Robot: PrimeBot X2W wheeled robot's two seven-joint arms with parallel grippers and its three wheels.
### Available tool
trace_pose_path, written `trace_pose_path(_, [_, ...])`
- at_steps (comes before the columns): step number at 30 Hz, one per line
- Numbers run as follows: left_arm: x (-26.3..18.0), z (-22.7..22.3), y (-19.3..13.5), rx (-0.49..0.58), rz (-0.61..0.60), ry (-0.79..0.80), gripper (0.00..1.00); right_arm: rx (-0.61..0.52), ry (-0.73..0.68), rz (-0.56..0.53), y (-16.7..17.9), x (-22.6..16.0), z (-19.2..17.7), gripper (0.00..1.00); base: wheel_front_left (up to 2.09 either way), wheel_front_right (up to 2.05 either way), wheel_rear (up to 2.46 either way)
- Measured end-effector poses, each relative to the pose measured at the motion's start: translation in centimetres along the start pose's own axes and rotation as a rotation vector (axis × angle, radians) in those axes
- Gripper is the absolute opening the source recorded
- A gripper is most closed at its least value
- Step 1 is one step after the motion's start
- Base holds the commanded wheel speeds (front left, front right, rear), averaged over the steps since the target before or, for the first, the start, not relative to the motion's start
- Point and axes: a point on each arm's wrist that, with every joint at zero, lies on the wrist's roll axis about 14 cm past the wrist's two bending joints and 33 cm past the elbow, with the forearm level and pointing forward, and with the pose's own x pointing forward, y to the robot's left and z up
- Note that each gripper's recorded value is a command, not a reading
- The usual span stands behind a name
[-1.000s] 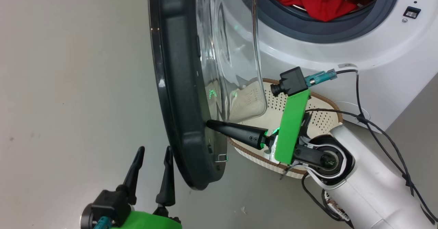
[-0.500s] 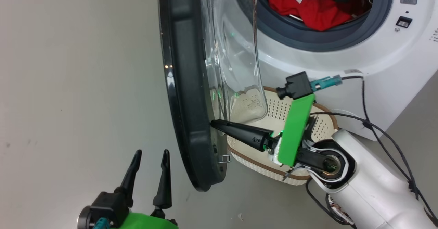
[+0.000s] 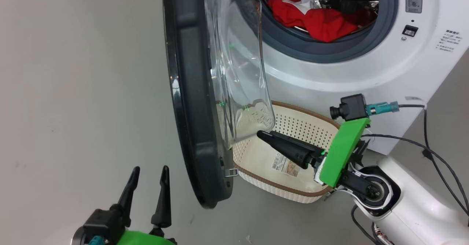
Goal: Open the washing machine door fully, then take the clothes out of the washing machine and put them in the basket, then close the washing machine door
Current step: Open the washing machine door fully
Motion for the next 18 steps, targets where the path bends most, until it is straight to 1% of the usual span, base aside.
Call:
trace_pose_path(14, [0.4,0.0,0.0,-0.002,-0.012,-0.005,1.0,-0.028,-0.095,-0.178,-5.1,-4.3,-0.3,1.0,0.0,0.0,0.0])
trace_pose_path(18, [0.4,0.0,-0.1,0.001,-0.02,-0.004,1.0,-0.067,-0.126,-0.236,-6.5,-5.6,-0.2,1.0,0.0,0.0,0.0])
